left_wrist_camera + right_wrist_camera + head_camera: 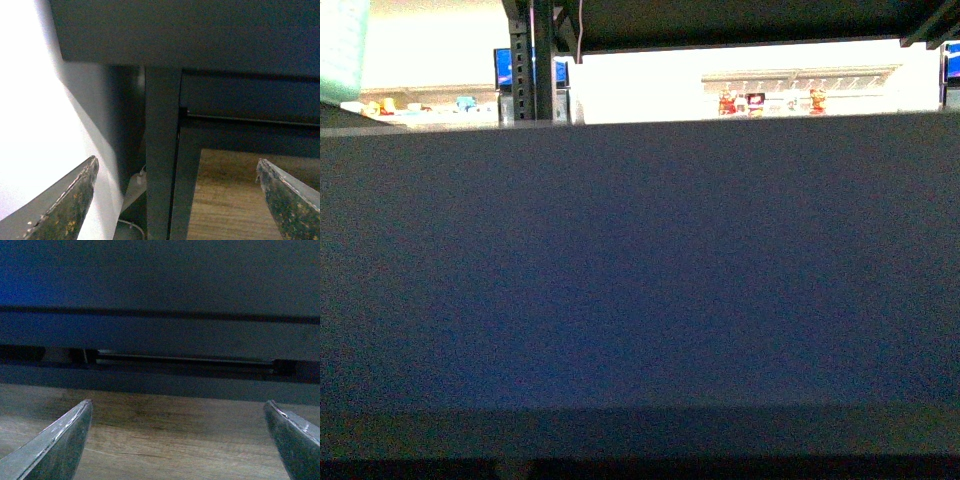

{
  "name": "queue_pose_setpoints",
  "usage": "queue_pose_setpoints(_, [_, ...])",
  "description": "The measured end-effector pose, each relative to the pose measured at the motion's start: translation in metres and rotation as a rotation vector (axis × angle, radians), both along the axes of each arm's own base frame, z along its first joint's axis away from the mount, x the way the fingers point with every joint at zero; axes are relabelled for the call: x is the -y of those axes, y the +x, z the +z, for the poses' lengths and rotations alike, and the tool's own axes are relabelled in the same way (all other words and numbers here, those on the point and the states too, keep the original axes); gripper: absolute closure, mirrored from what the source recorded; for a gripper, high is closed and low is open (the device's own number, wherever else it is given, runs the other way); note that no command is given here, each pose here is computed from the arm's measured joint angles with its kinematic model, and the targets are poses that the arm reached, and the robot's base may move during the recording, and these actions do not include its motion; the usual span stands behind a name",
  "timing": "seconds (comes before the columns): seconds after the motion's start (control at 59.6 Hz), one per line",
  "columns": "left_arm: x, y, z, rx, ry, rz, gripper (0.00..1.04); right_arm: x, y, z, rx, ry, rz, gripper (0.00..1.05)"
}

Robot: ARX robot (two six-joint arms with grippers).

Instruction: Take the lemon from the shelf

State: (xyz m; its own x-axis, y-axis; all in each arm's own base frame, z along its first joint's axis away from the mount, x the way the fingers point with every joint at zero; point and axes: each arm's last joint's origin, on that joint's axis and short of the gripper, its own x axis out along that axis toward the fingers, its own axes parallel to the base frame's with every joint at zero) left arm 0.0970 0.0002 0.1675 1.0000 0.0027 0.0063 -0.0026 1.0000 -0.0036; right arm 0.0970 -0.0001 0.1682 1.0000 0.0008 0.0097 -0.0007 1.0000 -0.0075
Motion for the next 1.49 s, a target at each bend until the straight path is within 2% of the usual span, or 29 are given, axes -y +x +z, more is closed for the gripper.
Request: queue_pose_setpoints(1.494, [0.0, 0.0, 0.0, 0.0, -0.001, 0.0, 0.08, 0.0, 0.0, 0.0, 0.0, 0.005, 0.0, 0.02])
